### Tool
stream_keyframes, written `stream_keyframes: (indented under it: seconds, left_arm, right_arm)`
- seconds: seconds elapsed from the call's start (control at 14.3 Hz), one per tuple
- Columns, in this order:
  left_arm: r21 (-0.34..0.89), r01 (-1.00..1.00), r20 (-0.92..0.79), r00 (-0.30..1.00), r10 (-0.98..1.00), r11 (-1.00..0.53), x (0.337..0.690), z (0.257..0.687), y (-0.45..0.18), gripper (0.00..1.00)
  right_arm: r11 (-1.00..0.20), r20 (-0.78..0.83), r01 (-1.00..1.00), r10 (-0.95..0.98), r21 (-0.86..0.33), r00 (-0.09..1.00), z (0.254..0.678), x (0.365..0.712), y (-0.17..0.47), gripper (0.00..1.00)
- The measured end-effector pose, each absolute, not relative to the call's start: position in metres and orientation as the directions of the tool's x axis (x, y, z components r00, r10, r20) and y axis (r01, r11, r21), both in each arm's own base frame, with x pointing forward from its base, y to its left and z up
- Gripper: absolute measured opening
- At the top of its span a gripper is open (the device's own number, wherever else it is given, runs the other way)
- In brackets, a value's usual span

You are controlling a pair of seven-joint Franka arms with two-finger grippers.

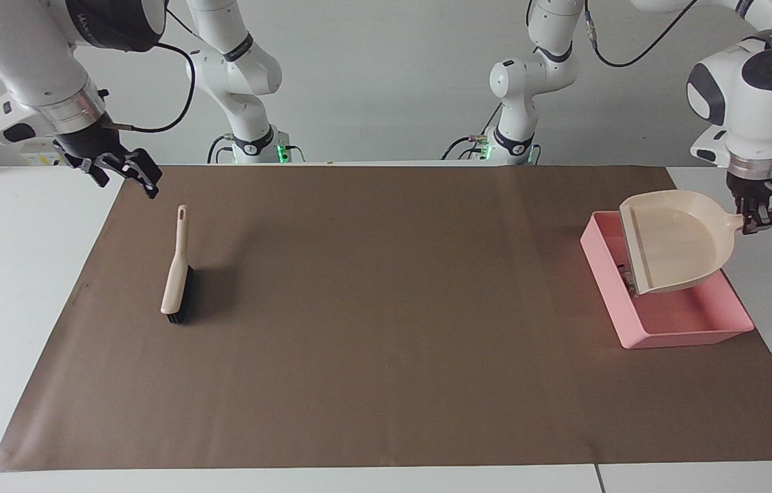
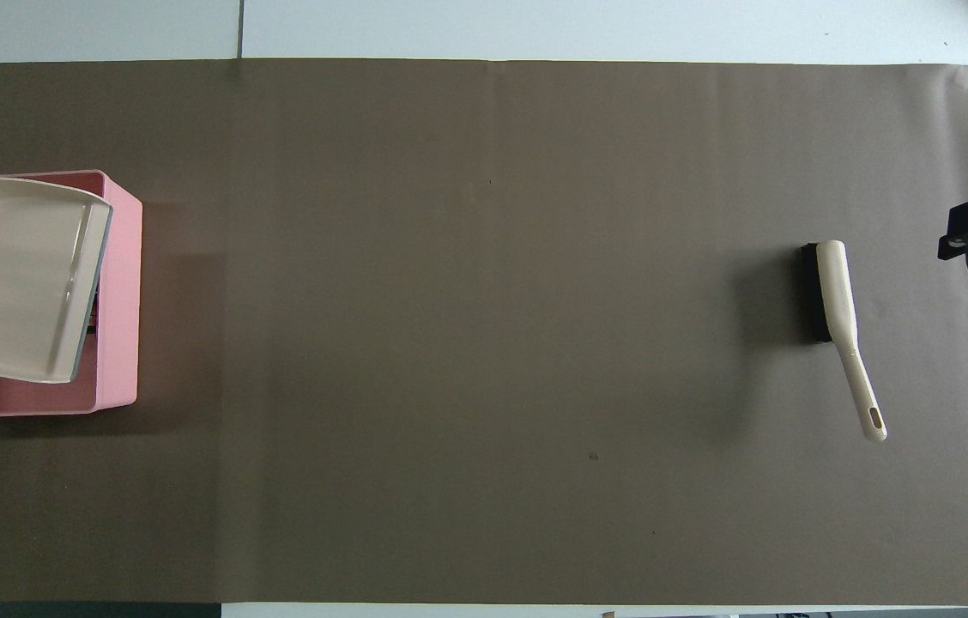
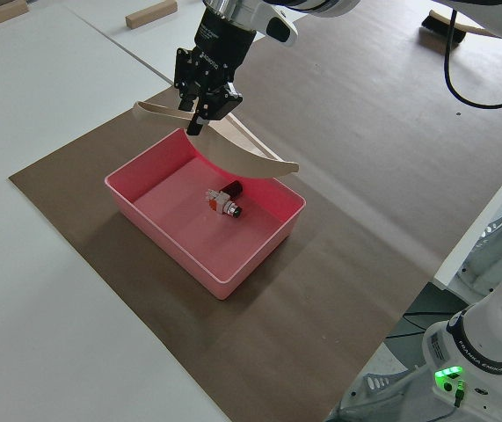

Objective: Clean e-waste and dump in bin
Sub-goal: 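Lower the dustpan back out of the bin with the left gripper, then set the dustpan down on the table with the left gripper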

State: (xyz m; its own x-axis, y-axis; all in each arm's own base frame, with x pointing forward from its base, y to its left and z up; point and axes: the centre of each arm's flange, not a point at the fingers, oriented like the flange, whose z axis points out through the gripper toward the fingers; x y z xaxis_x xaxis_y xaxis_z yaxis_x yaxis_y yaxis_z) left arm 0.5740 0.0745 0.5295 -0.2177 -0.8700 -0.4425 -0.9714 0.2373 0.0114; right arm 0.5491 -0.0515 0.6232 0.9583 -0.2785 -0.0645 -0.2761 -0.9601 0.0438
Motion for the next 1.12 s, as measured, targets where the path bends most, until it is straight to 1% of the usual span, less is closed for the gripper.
stream_keyframes:
  seconds: [0.21,0.42,0.63,0.91,1.12]
  left_arm:
    - [0.031,-0.974,-0.397,-0.219,-0.891,0.225,0.565,0.491,0.005,0.33]
    - [0.045,-0.980,-0.351,-0.196,-0.916,0.192,0.546,0.454,-0.063,0.33]
    - [0.028,-0.985,-0.331,-0.172,-0.928,0.172,0.528,0.431,-0.121,0.33]
    - [-0.022,-0.992,-0.311,-0.112,-0.944,0.125,0.508,0.397,-0.183,0.33]
    - [-0.032,-0.993,-0.302,-0.097,-0.948,0.112,0.504,0.377,-0.208,0.33]
  right_arm:
    - [-0.964,-0.064,-0.263,-0.265,0.037,0.962,0.626,0.547,-0.043,1.00]
    - [-0.973,-0.062,-0.229,-0.231,0.038,0.971,0.627,0.548,-0.023,1.00]
    - [-0.970,-0.062,-0.238,-0.240,0.039,0.969,0.627,0.548,-0.028,1.00]
    - [-0.967,-0.065,-0.252,-0.254,0.040,0.965,0.625,0.547,-0.036,1.00]
    - [-0.967,-0.068,-0.252,-0.254,0.040,0.965,0.624,0.547,-0.037,1.00]
